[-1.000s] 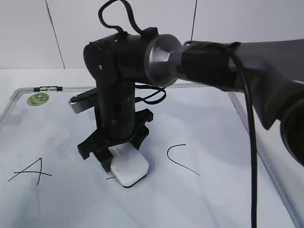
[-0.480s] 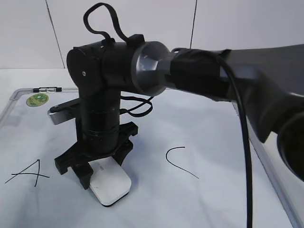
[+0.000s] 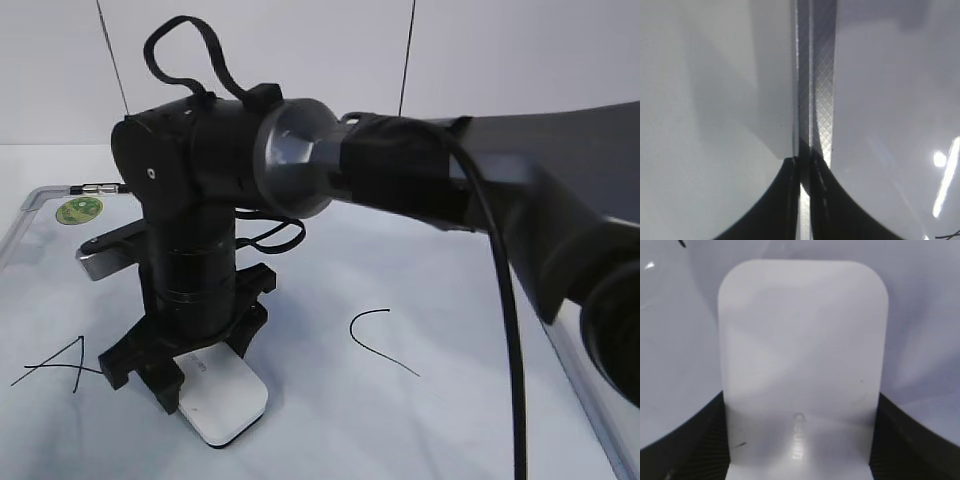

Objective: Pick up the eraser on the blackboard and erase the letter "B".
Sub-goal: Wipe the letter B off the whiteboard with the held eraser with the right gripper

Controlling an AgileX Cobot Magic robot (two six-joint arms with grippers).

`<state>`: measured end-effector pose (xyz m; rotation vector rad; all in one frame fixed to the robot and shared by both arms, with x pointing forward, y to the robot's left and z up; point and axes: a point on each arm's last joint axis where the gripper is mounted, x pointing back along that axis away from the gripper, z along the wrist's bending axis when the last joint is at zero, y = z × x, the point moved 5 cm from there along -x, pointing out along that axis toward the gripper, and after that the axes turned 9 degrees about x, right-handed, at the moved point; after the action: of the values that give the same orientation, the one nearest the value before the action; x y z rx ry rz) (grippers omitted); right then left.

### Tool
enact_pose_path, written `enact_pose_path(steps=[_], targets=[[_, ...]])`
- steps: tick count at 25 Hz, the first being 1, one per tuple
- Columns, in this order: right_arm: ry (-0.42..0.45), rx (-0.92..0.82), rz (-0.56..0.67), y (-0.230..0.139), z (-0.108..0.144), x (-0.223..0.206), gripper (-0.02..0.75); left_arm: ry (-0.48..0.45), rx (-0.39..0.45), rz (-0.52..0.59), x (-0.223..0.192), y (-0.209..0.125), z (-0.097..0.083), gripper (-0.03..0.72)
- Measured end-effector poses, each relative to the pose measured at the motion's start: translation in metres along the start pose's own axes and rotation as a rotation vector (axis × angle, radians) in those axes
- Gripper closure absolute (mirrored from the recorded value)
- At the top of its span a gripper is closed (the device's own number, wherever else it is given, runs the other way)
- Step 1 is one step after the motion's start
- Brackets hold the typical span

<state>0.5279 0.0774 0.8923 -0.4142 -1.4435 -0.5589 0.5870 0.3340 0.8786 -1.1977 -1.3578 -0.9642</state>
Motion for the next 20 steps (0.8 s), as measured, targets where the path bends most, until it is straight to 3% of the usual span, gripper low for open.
enact_pose_path(steps=[14, 20], targets=[[-0.032, 0.006, 0.012, 0.001, -0.004, -0.001, 0.215, 0.0, 0.0, 0.0, 0.0, 0.0, 0.0, 0.67], [-0.028, -0.032, 0.0, 0.005, -0.019, 0.001, 0.215, 0.0, 0.0, 0.0, 0.0, 0.0, 0.0, 0.671]])
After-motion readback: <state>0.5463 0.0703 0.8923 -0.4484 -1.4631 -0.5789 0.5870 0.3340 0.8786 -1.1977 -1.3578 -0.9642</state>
